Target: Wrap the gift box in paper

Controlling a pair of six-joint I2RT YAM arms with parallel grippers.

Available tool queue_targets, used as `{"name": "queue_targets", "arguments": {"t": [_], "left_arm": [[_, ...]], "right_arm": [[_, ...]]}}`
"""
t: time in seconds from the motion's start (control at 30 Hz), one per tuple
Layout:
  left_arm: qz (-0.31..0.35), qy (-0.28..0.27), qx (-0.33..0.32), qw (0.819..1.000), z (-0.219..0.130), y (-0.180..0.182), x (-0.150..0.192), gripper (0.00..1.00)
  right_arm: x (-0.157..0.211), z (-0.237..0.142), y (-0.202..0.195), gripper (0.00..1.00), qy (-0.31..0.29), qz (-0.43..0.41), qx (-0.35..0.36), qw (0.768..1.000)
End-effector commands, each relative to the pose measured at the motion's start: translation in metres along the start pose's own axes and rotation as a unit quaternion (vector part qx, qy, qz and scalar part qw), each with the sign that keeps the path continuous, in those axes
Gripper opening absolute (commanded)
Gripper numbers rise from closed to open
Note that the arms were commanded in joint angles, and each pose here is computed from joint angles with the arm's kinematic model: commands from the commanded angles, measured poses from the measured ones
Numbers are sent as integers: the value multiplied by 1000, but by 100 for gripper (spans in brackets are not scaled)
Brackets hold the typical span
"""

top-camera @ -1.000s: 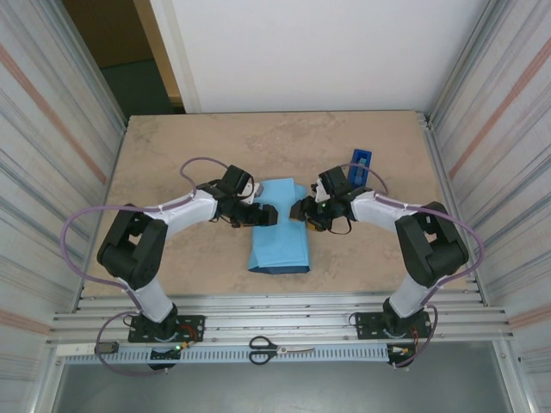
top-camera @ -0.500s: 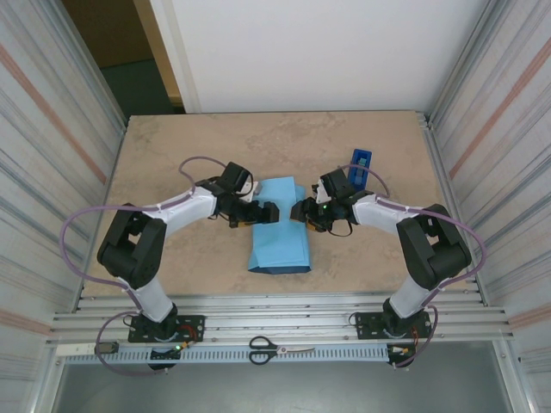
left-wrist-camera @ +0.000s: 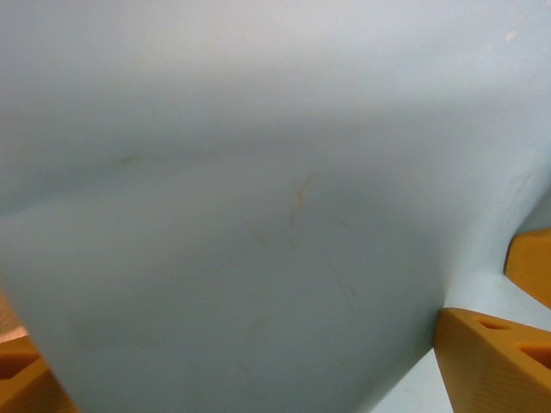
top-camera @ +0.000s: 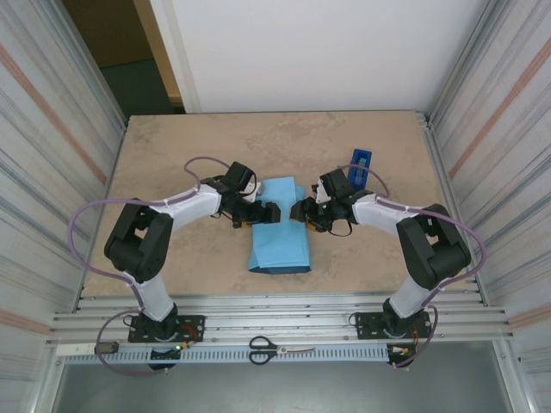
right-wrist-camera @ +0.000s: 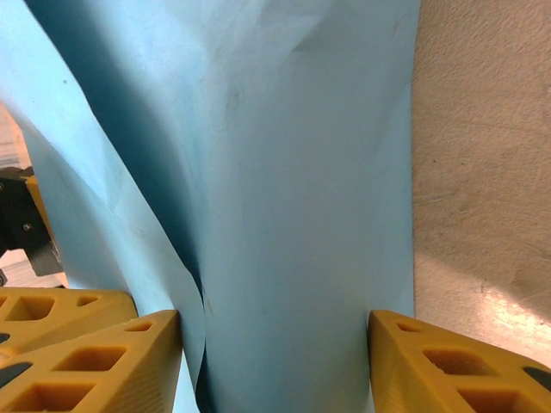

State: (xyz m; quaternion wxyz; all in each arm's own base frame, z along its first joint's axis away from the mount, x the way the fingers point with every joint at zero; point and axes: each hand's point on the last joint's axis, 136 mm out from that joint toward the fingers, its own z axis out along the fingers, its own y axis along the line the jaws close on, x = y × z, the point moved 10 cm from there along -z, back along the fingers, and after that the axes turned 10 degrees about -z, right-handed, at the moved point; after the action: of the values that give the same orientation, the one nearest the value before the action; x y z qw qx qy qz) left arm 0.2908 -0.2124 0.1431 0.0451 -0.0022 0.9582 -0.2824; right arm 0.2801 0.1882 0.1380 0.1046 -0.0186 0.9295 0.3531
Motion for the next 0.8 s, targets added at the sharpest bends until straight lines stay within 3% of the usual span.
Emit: {"name": "queue_targets", "arguments": {"t": [0.0,0.13,0.37,0.47,0.77], "left_arm": [[23,57,-78,995,25,21,28,91],[26,65,-90,993,28,27,33,91],[31,67,-94,993,29,29,34,91],[28,65,-97,993,29,30,35,91],[21,63,-92,994,29,29,34,91]], "right_arm": [[9,3,2,63,34,10,9,999],[-3,-11,9,75,4,12,-4,1000],[-6,-19,5,79,-9,24,11,1000],[-1,-12,2,77,8,27,15,999],[18,16,-14,56,63,30,64,995]]}}
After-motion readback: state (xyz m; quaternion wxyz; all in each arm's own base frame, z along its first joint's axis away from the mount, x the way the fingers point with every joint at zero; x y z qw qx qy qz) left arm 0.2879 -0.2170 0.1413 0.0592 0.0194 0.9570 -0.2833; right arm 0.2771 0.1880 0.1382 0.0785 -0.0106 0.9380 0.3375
